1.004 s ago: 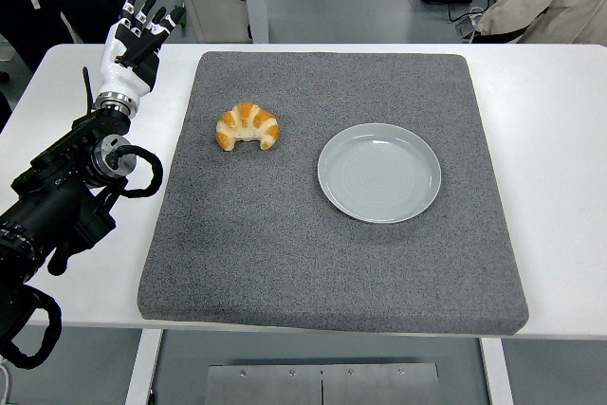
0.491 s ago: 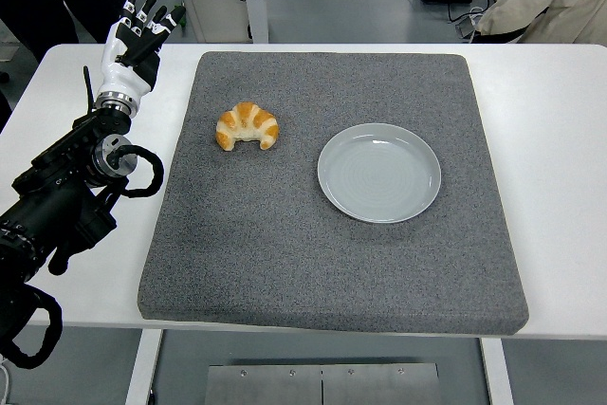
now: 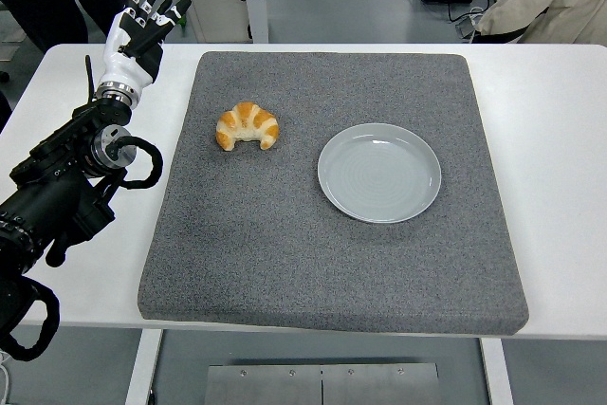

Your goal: Place the bread on the plate

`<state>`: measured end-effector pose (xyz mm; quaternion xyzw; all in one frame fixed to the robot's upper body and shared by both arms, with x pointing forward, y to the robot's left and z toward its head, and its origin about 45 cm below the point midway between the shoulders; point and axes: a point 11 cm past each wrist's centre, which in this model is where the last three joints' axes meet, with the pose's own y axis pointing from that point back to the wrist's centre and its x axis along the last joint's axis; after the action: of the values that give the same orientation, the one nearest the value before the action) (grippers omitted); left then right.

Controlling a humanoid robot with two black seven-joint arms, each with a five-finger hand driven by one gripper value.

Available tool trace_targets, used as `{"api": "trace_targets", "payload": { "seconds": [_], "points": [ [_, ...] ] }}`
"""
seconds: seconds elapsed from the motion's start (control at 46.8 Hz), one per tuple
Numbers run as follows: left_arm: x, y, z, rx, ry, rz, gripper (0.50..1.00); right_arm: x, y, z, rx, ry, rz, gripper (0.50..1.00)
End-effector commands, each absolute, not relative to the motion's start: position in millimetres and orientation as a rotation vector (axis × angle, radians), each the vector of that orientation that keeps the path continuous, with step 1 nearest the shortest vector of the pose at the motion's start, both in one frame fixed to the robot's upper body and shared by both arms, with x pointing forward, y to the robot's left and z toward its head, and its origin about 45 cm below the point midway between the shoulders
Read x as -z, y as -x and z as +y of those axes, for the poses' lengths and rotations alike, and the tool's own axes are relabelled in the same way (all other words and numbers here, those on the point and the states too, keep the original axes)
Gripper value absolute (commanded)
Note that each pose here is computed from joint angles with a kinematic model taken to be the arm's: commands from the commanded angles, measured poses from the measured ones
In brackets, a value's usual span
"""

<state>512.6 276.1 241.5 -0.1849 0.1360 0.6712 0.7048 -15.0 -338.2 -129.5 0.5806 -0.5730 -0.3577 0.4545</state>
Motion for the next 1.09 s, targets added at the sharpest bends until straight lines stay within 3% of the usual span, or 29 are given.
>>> {"api": "trace_targets", "payload": {
  "seconds": [0.0, 0.598, 1.068],
  "points": [
    [-243, -513, 277, -1.487, 0.408, 0.295, 0.969, 129, 15, -338, 0.882, -1.432, -1.414, 1.0],
    [-257, -518, 286, -1.463, 0.342, 0.249, 0.969, 129, 15, -338, 0.882, -1.432, -1.414, 1.0],
    [-271, -525, 254, -1.356, 0.178, 0.121, 0.971, 129, 15, -338, 0.884, -1.433, -1.414, 1.0]
  ]
}}
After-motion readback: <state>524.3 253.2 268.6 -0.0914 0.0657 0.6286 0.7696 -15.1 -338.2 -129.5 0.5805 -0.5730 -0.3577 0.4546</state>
